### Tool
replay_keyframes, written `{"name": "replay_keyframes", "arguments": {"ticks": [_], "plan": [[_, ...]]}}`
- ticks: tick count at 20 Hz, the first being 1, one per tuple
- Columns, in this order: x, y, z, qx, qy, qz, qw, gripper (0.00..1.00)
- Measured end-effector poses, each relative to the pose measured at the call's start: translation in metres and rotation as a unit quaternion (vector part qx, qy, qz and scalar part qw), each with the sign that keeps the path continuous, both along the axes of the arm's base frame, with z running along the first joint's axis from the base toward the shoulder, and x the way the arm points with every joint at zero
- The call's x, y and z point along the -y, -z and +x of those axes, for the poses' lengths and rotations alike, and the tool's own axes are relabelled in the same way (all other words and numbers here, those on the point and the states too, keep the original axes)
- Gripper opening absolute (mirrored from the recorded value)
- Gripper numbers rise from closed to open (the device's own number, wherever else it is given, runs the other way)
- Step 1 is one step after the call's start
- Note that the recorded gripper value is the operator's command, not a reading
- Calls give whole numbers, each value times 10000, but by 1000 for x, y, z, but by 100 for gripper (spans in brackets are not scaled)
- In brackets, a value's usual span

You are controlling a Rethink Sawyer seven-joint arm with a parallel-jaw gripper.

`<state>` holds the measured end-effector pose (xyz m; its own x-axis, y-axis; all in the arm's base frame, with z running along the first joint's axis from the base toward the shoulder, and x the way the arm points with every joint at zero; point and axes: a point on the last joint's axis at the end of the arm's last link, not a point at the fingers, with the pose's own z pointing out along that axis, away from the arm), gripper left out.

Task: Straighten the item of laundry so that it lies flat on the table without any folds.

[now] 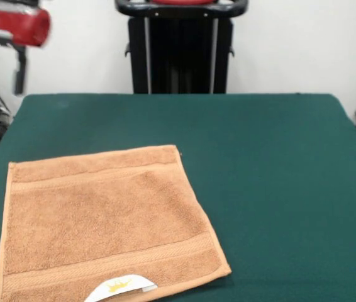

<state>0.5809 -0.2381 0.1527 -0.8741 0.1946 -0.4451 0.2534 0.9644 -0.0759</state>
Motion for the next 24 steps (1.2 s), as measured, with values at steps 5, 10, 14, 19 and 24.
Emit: {"name": "replay_keyframes", "arguments": {"ticks": [5,10,14,19,24], "plan": [[9,2,-23,6,-202,-552,9983,100],[-26,19,-30,112,-662,-923,9935,100],[-50,38,-31,213,-910,-993,9907,100],[-59,56,-41,170,-997,-1003,9898,100],[-50,64,-53,88,-906,-1015,9907,100]]}}
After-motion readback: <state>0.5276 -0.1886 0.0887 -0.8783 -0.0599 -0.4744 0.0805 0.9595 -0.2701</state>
